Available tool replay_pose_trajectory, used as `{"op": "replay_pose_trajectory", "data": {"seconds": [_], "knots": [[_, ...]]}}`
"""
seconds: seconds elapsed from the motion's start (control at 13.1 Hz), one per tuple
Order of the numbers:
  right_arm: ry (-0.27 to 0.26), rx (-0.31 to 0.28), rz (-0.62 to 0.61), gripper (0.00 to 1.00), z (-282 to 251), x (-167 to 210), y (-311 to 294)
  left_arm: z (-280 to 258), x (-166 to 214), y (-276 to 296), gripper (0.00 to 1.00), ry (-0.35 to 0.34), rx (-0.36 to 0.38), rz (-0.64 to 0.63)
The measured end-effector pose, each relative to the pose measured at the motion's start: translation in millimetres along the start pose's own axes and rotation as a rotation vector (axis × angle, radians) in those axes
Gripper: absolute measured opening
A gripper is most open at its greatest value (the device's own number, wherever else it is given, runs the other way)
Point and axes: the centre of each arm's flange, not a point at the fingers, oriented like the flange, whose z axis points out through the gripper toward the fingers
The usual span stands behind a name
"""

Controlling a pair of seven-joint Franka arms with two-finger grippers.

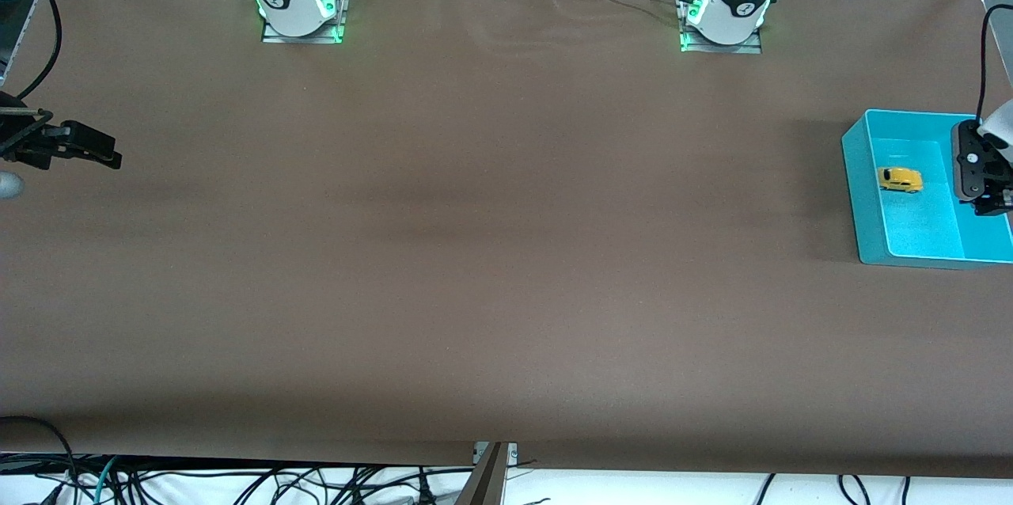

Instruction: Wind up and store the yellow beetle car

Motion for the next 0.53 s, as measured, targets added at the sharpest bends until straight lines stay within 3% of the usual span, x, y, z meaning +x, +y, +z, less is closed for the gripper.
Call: {"op": "replay_pose_trajectory", "data": {"seconds": [0.23,0.53], "knots": [[0.000,0.000,0.000,1.00,0.1,0.0,0.1,-56.0,49.5,-23.2,1.00,0.074,0.078,-0.068],[-0.001,0.000,0.001,1.00,0.5,0.1,0.4,-75.1,171.2,-51.4,1.00,0.120,0.077,-0.231]]}}
